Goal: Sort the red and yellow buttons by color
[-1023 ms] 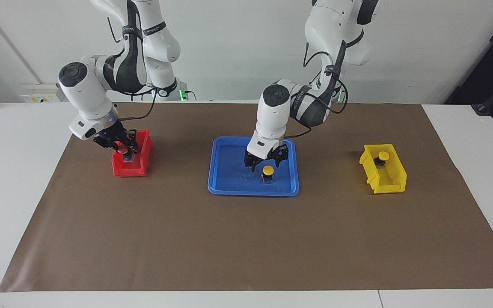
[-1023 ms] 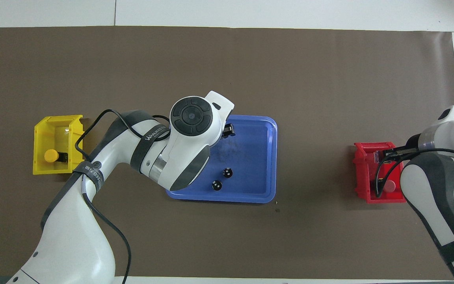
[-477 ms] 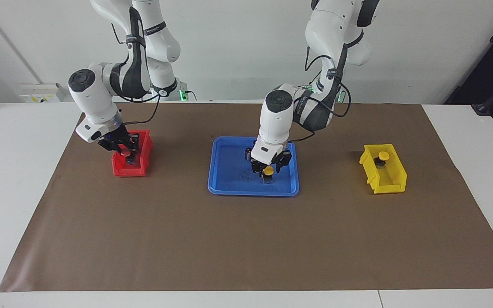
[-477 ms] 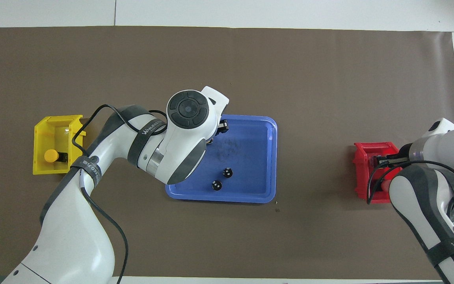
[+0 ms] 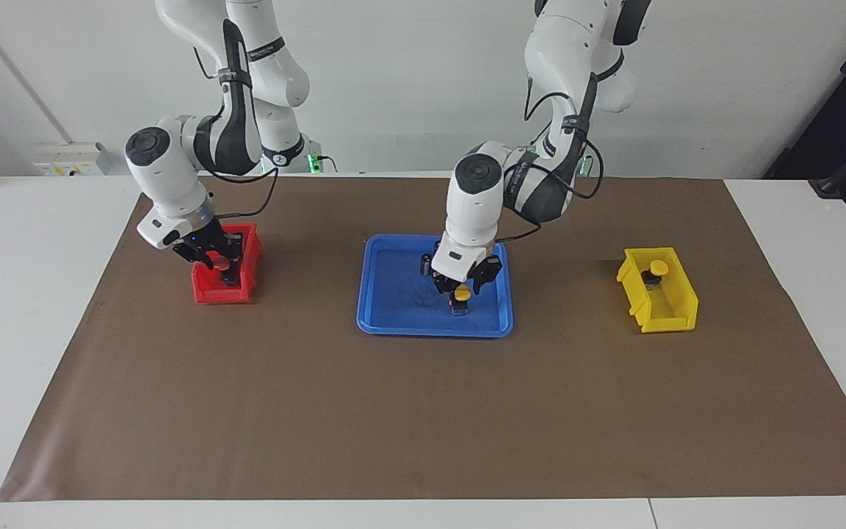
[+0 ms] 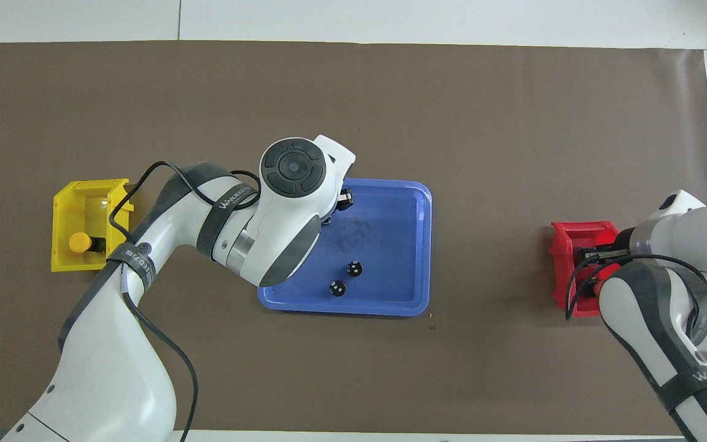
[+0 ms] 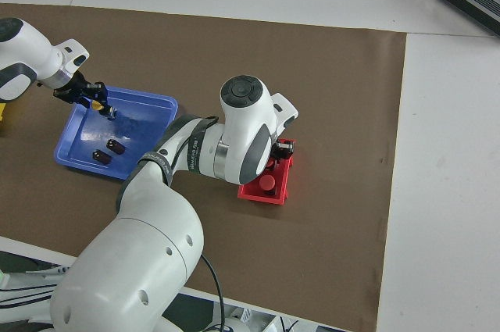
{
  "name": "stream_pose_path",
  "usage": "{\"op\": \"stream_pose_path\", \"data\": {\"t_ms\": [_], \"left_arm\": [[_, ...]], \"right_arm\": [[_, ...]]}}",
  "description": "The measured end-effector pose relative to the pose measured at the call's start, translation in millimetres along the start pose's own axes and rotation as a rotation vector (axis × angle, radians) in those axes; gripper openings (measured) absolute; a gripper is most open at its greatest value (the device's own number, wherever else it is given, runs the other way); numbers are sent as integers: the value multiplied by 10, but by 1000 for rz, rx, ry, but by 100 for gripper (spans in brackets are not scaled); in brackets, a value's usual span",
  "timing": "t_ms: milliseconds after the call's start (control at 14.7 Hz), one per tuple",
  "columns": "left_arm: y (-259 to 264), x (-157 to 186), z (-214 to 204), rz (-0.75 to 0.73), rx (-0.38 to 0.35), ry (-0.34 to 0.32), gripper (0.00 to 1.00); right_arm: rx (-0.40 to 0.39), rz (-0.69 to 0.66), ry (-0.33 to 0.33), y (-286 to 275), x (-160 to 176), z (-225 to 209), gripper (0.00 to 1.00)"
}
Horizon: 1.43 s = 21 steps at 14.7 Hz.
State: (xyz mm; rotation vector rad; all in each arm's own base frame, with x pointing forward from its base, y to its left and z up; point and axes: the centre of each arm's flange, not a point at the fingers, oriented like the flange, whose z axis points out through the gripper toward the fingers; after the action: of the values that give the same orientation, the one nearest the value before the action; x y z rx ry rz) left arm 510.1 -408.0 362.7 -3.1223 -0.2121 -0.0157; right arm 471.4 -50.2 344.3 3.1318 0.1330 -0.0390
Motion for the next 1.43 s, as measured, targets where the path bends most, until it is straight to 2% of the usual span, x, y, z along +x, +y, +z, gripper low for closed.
{"op": "stream_pose_path", "data": {"t_ms": [68,136,341,545,750,955,1091,1227,1432], "left_arm": [[2,-1,0,0,0,0,41],[3,-1,-2,0,0,0,41],[-14,13,-153,-4,10,-9,41],[-357,158,-741,-40,24,-16,41],[-1329,581,-1368,-15,23,-24,41],[-2572,1030,-1765,37,2,1,41],[-3312,1260,-1782,77,0,12,41],[-3930,1426,-1652,84,3,24,41],[-4285,1498,-1262,32,12,17,41]], "right_arm": [[0,0,3,2,15,-24,61],[0,-1,2,4,42,-73,70],[3,-11,-2,-9,225,-451,71],[3,-22,9,-34,424,-1026,74],[5,-22,10,-43,522,-1751,99],[4,37,14,-58,485,-2493,100],[5,55,13,-41,430,-2789,100],[8,63,1,10,410,-2864,100],[-11,61,-15,110,520,-2799,100]]}}
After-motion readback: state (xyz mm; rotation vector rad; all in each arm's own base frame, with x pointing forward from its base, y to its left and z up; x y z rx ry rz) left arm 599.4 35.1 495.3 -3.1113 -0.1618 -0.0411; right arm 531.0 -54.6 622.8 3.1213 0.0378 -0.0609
